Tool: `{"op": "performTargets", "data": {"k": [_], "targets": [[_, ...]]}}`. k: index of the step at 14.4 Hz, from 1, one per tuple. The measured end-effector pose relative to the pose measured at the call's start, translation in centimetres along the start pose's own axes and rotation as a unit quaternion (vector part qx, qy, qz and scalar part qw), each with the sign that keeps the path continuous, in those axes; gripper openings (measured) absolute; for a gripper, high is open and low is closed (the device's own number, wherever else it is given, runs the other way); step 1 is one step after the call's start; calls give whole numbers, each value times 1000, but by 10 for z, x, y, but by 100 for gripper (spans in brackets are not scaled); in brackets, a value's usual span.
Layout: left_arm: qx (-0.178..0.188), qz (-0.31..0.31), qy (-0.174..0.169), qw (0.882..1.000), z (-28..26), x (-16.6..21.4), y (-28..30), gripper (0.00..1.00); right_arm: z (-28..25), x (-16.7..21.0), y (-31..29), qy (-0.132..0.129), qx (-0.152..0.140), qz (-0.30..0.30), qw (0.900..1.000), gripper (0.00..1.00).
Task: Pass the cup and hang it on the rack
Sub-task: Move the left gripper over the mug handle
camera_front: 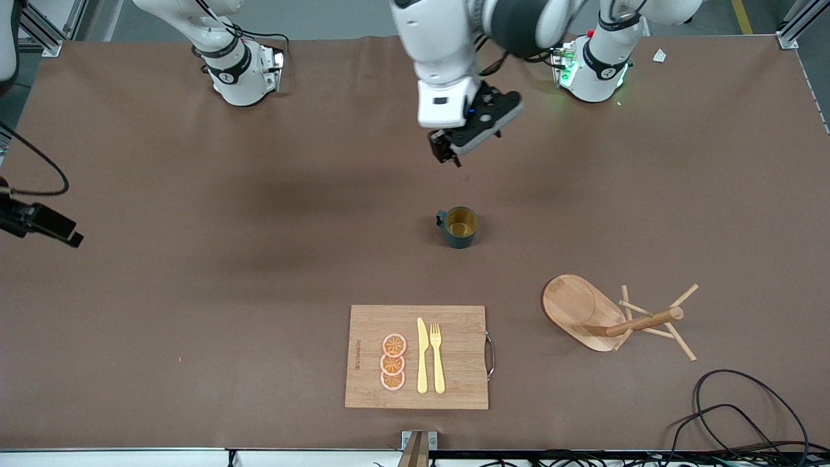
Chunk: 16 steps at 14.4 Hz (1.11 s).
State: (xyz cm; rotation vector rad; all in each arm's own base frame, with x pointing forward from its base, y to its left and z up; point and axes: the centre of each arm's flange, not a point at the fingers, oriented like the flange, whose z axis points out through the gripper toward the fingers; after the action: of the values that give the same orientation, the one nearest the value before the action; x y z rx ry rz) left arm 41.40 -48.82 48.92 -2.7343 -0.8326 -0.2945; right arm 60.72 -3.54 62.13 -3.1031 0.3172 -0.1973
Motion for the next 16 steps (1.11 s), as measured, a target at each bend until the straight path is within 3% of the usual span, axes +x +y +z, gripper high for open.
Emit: {"op": "performTargets", "data": {"k": [5,8,14,16], "targets": [[-1,-42,37,998,35,-42,48,100,-35,-43,8,-6,0,1,1000,100],[-22,-91,66,993,62,-77,76,100,-38,-50,9,-21,-2,-5,1000,100],[-2,-107,170,980,179,-154,112,100,-34,-55,8,-42,-3,-47,998,100],[4,-110,189,976,211,-177,116,100,-35,-55,8,-41,-3,-50,998,100]]}}
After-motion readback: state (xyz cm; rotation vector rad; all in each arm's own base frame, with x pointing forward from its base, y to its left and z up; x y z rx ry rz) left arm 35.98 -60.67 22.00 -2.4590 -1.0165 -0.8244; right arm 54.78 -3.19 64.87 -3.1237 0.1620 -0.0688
